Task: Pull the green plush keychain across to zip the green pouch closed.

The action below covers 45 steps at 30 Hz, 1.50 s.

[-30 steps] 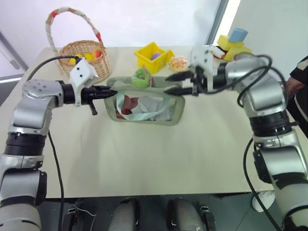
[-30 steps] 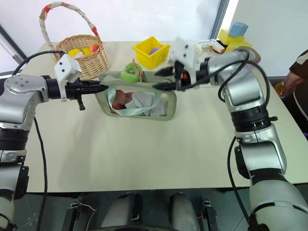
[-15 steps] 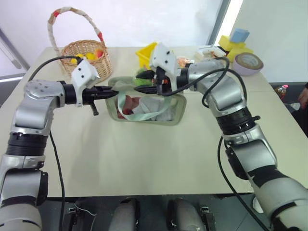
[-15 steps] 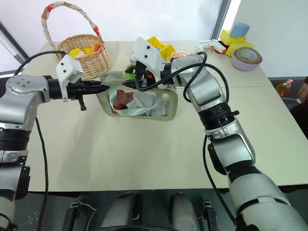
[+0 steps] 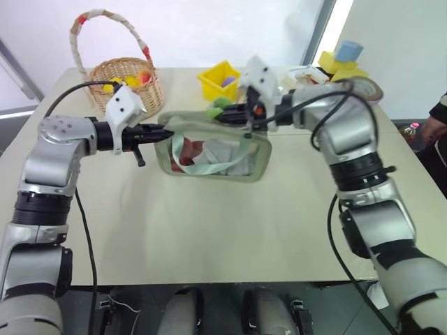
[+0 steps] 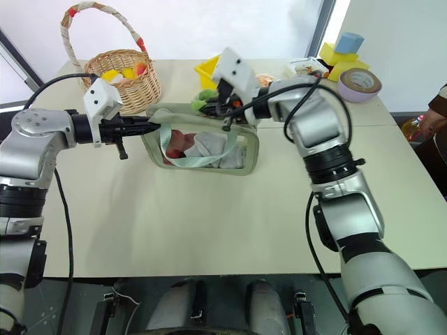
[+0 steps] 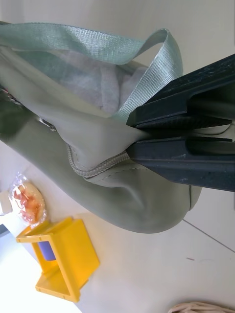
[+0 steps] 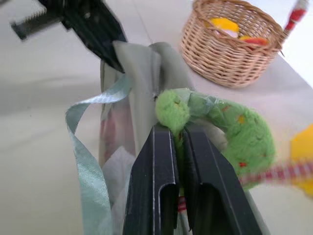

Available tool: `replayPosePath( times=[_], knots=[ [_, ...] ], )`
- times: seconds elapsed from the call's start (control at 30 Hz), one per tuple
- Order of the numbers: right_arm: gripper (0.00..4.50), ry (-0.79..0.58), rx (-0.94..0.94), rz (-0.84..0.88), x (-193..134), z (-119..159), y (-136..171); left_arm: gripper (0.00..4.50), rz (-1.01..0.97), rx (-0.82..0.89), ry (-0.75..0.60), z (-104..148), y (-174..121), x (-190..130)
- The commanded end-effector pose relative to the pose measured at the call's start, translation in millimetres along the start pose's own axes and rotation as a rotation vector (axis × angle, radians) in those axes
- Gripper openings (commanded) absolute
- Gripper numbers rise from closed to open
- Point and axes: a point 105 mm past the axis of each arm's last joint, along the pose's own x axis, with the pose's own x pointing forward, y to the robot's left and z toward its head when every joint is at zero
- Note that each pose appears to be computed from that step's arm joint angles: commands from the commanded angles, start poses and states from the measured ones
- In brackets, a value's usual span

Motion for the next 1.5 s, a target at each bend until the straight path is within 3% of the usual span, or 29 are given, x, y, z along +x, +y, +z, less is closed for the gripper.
replayPosePath(
  times=[0.03,0.13,0.27,0.4,0.5,0.63,0.7,0.77,0.83,1.0,1.13,1.23,1.43,1.47,1.5],
  knots=[
    [0.09,-0.070,0.041,-0.100,-36.3,27.5,-15.2,0.00,0.004,0.009,-0.005,2.8,0.5,-3.3],
    [0.09,-0.030,0.069,-0.322,-72.9,16.6,-42.4,0.00,0.006,-0.001,0.007,-1.5,-0.2,-6.5],
    [0.09,0.111,-0.041,-0.604,-113.6,-9.8,-66.3,0.00,0.011,-0.019,0.010,-5.3,-1.1,-6.4],
    [0.09,0.187,-0.029,-0.813,-139.7,-38.2,-71.3,0.00,0.010,-0.035,0.012,-7.4,-3.5,-3.3],
    [0.09,0.172,0.119,-0.925,-137.1,-74.3,-64.5,0.00,0.010,-0.048,0.002,-6.3,-5.0,0.7],
    [0.09,0.016,0.399,-0.925,-104.2,-109.5,-45.9,0.00,-0.006,-0.063,-0.014,-4.2,-10.9,8.0],
    [0.09,0.073,0.530,-0.873,-71.0,-149.2,-20.0,0.00,-0.011,-0.063,-0.021,-2.0,-13.0,11.2],
    [0.09,0.114,0.589,-0.825,-50.0,-169.2,1.4,0.00,-0.011,-0.063,-0.025,-0.7,-13.4,12.0],
    [0.09,0.159,0.566,-0.778,-39.2,-178.6,16.8,0.00,-0.009,-0.063,-0.024,-0.3,-12.9,10.8],
    [0.09,0.341,0.259,-0.676,-38.8,-195.8,31.2,0.00,-0.005,-0.061,-0.021,-0.9,-13.1,8.5],
    [0.09,0.272,0.224,-0.708,-49.5,-174.1,9.2,0.00,0.006,-0.052,-0.019,-1.5,-12.7,7.0],
    [1.06,0.158,0.268,-0.669,-61.1,-142.2,-4.8,1.16,0.031,-0.078,-0.041,1.8,-6.6,2.0],
    [4.15,0.117,0.232,-0.453,-109.2,-82.5,-15.1,4.30,0.065,-0.178,-0.054,6.9,12.6,-32.9],
    [4.44,0.119,0.218,-0.407,-112.5,-74.7,-11.5,4.49,0.066,-0.192,-0.053,7.0,14.4,-39.3],
    [4.44,0.118,0.210,-0.361,-115.0,-66.6,-7.3,4.49,0.069,-0.207,-0.050,7.1,16.3,-46.2]
  ],
)
